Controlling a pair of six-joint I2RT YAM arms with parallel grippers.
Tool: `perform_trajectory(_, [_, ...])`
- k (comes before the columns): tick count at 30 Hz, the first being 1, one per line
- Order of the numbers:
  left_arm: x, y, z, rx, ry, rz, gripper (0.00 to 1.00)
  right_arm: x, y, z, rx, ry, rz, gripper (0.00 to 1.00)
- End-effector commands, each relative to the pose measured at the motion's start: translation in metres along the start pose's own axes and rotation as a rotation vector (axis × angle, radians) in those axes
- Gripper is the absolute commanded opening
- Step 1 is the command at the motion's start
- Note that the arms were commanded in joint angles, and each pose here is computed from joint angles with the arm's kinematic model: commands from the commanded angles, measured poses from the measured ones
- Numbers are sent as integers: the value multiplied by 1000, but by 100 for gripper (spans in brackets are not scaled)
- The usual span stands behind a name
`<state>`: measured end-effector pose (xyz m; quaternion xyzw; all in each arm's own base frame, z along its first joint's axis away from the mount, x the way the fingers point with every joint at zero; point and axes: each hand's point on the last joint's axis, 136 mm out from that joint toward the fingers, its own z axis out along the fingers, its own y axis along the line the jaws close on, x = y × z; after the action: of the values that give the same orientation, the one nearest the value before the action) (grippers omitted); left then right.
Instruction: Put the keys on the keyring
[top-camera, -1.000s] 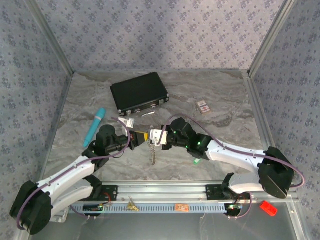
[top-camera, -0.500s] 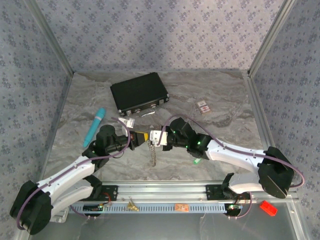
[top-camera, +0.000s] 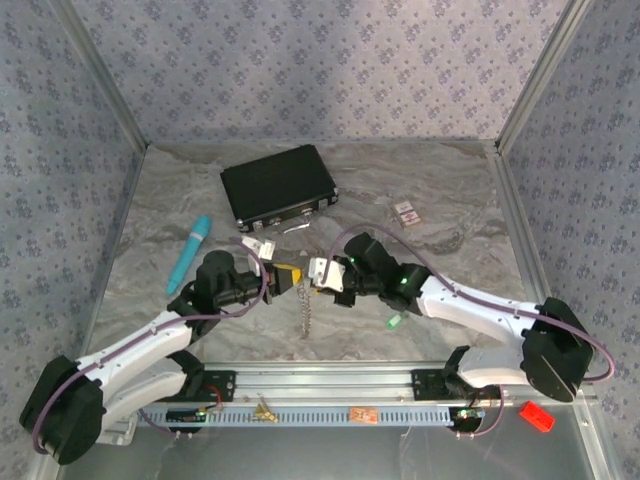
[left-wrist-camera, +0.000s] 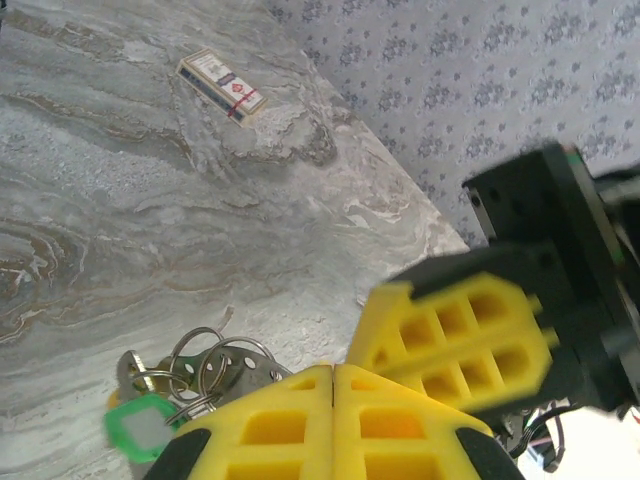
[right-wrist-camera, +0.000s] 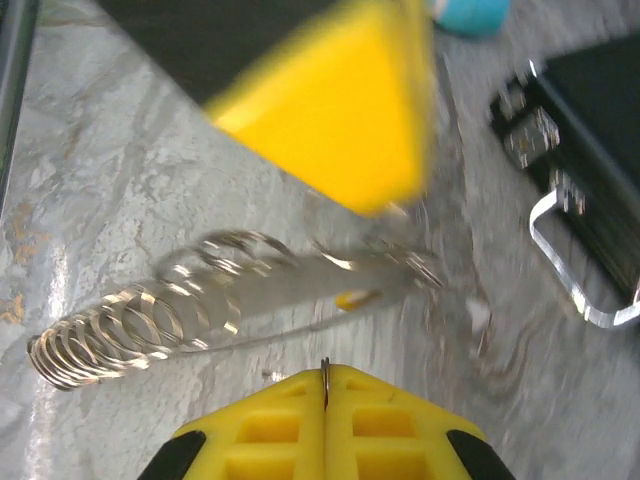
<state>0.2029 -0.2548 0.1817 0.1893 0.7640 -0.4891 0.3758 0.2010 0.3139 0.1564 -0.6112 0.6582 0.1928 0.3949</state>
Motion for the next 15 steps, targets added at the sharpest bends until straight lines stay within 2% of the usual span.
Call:
perform_trajectory(1, [-11, -9, -2, 19, -45, 167, 0, 28, 4, -11, -21, 141, 347, 0])
perform_trajectory(6, [-10, -16, -7, 50, -69, 299, 0, 70, 32, 2, -100, 256, 638, 0])
perform_trajectory(15, [-10, -28, -11, 103, -101, 469, 0, 108, 33, 30, -112, 346, 804, 0])
